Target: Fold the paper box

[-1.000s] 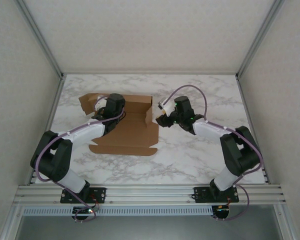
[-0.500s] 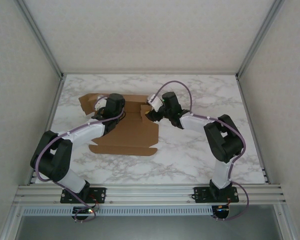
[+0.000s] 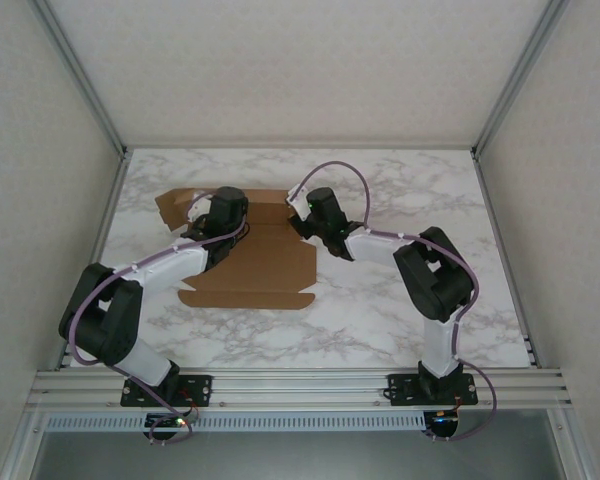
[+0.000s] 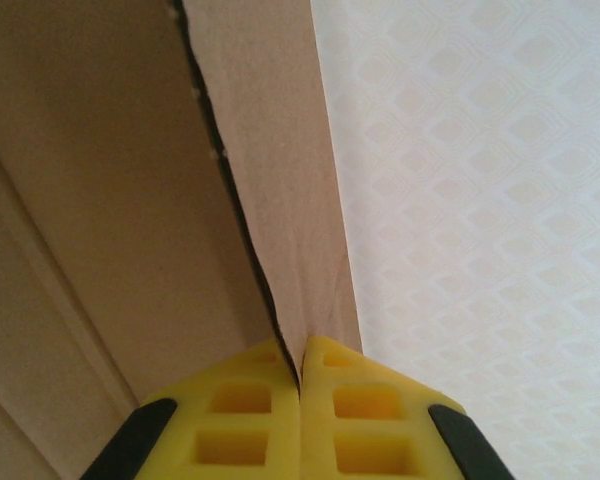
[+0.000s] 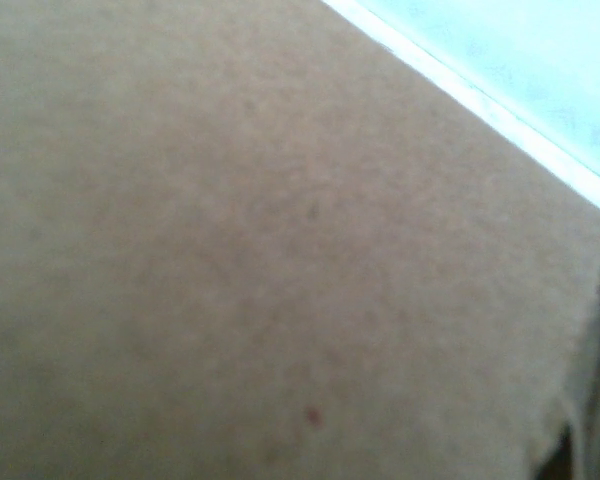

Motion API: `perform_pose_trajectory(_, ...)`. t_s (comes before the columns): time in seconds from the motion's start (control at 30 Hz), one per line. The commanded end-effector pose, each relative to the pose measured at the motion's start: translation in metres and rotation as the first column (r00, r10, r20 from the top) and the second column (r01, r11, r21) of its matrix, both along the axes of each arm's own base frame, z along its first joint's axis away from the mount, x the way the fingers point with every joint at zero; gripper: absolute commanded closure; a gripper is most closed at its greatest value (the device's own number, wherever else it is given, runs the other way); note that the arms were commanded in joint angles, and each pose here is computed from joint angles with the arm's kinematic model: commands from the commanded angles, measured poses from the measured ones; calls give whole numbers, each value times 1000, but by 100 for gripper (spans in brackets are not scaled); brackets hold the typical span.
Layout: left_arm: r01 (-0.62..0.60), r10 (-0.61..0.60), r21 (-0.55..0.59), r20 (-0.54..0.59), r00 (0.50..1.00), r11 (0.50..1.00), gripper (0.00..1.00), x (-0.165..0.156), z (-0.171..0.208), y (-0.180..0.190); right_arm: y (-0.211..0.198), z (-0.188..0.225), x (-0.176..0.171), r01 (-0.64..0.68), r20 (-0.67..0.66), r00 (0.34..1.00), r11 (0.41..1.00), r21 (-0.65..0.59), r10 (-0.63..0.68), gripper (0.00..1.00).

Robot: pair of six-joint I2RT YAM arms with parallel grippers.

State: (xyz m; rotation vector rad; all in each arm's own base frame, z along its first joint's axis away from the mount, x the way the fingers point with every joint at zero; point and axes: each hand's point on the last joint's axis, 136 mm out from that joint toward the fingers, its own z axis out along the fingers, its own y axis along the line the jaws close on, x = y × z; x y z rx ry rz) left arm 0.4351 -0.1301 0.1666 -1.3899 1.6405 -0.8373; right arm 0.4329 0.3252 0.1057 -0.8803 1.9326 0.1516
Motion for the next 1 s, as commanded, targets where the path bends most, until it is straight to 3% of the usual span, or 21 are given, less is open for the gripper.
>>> perform_pose_trajectory(0.0, 27, -10, 65, -244, 970, 997, 100, -37, -63, 12, -11, 7, 19, 161, 24, 987, 987, 26, -162, 61)
perform_pose_trajectory(0.47, 21, -15, 19, -237, 971, 1000, 100, -38, -57, 4, -10, -4, 31, 273, -1, 962, 962, 33, -273, 63)
perform_pose_trajectory(0.53, 19, -14, 19, -238, 971, 1000, 100, -38, -57, 5, -12, -7, 32, 294, -1, 956, 955, 27, -294, 68)
perform_pose_trajectory(0.63, 13, -7, 23, -234, 972, 1000, 100, -38, -54, 6, -15, -9, 34, 316, -2, 949, 949, 12, -316, 83)
perform_pose_trajectory(0.97, 4, 0, 15, -240, 971, 1000, 100, -36, -48, 5, -29, -9, 42, 438, 67, 899, 890, -123, -433, 99)
